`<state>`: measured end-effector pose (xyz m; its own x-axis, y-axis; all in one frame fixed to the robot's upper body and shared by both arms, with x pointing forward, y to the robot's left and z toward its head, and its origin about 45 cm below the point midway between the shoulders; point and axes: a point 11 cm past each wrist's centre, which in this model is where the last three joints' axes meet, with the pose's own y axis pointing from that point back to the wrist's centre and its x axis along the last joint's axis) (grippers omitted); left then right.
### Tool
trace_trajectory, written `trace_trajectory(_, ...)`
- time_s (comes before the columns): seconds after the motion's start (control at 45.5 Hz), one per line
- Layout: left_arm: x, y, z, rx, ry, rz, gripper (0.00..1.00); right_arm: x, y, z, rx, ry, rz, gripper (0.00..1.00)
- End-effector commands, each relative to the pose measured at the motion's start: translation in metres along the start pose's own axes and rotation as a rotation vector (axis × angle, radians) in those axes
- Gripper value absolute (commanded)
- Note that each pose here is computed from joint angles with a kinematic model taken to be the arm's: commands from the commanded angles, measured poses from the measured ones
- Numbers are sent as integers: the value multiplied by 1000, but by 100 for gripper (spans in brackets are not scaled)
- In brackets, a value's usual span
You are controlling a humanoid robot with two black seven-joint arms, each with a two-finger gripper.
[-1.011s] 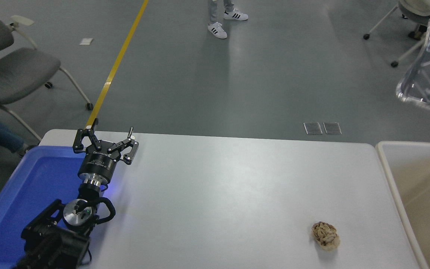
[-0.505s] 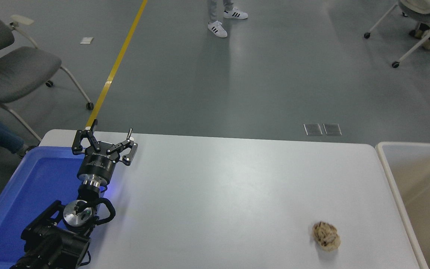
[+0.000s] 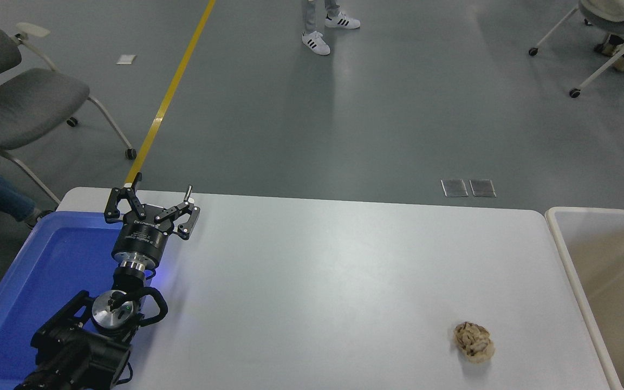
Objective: Pick up foil plate and place in dustbin
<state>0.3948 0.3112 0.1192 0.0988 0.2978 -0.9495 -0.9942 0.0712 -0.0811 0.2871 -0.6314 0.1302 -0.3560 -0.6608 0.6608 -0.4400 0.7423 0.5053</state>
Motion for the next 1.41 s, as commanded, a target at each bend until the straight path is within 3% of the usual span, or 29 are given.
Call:
trace_trajectory(0.0, 0, 0, 0, -1, 0, 0, 99, -36, 6, 57, -113, -121, -2, 0)
trace_trajectory(0.571, 0, 0, 0, 1, 0, 0, 99, -53, 9, 75, -149, -153, -31, 0)
trace_trajectory(0.593, 0, 0, 0, 1, 0, 0, 99, -53, 9, 75, -148, -159, -31, 13)
trace_trajectory(0.703, 0, 0, 0, -1, 0, 0, 99, -55, 10, 76, -152, -177, -34, 58)
trace_trajectory(0.725, 0, 0, 0, 1, 0, 0, 99, -56, 10, 76, -153, -182, -37, 73)
trace_trajectory(0.747, 0, 0, 0, -1, 0, 0, 99, -56, 10, 76, -154, -186, -38, 94)
trace_trajectory(0.769, 0, 0, 0, -1, 0, 0, 99, -57, 10, 76, -155, -188, -43, 100)
trace_trajectory(1.385, 0, 0, 0, 1, 0, 0, 99, -39, 4, 35, -69, -150, -91, 100)
